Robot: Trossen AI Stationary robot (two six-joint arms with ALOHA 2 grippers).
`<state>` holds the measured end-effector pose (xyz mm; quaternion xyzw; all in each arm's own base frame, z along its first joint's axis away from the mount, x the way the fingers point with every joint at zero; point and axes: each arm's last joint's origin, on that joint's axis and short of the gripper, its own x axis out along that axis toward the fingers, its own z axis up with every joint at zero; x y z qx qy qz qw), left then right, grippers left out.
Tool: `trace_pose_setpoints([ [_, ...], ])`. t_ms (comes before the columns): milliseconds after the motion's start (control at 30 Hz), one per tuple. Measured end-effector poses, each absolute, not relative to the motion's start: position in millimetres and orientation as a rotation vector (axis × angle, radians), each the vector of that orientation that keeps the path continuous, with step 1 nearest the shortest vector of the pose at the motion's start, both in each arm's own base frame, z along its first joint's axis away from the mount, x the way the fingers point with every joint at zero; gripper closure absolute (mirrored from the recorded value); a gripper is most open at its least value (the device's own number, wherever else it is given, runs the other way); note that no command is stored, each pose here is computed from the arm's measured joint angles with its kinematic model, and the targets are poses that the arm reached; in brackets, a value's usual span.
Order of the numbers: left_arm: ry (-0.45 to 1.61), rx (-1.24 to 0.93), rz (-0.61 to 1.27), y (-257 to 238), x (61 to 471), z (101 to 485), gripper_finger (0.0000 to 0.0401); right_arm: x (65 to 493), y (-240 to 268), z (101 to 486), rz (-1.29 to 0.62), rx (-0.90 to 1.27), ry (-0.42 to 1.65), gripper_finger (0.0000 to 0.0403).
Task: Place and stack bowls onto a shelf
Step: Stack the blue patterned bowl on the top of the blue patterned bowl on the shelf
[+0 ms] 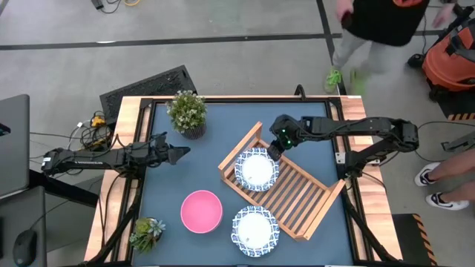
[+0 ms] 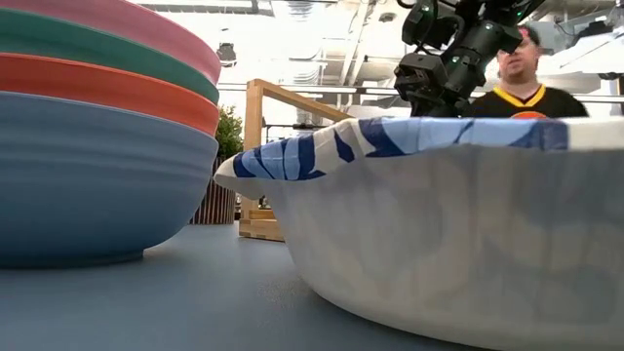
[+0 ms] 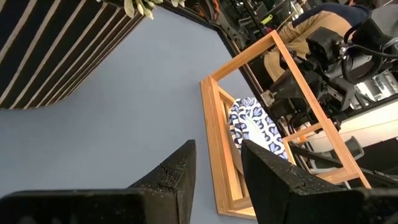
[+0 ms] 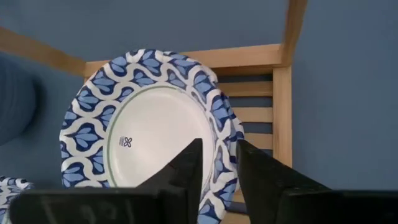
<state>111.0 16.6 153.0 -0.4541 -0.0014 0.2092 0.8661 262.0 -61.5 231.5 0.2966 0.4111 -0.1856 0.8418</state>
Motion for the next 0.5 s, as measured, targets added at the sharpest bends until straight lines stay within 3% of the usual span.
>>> trace_pose_setpoints([
  [500,-0.015,-0.954,0.431,17,111,154,0.0289,274,-66,274,-0.342,0.559,0.771,0.027],
])
